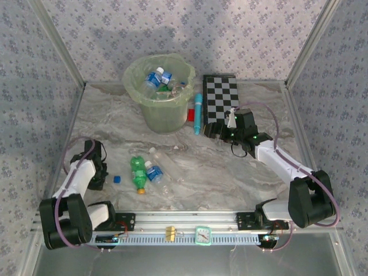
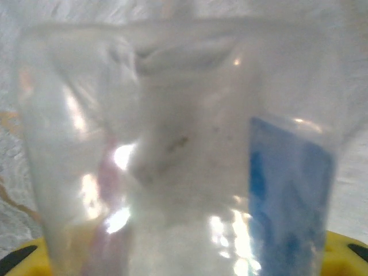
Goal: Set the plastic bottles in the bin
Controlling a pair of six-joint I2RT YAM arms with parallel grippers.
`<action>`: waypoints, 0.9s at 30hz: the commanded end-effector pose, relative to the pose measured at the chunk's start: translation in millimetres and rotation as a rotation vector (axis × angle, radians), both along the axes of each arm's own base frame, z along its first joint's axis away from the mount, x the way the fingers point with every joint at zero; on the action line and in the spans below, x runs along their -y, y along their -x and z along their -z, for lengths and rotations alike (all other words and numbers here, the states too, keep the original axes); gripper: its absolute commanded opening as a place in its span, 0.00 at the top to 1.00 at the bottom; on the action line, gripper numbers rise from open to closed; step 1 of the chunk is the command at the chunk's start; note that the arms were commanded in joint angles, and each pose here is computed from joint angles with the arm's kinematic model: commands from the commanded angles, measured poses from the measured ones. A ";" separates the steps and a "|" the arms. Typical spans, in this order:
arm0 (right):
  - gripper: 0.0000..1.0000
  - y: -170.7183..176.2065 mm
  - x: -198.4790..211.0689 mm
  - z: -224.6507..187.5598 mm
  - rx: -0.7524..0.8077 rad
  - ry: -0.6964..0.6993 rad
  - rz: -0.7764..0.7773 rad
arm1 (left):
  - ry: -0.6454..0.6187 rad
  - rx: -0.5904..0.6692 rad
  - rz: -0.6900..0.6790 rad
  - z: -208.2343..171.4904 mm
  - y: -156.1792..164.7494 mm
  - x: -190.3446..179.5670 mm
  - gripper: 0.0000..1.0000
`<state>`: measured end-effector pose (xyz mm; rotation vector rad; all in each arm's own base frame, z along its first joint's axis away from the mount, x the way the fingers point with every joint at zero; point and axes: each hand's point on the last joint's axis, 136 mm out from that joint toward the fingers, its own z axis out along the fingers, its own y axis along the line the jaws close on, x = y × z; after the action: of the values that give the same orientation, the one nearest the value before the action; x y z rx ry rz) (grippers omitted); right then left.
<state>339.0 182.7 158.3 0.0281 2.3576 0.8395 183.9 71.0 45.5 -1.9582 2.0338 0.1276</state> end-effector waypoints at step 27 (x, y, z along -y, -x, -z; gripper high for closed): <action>0.00 -6.4 -3.3 -3.9 0.011 -0.024 0.005 | -0.415 1.045 1.218 -384.0 -234.4 208.4 0.51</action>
<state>343.1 185.6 153.5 0.0331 2.3603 0.8532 406.2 -97.1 399.5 -0.4170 1.7997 -0.5470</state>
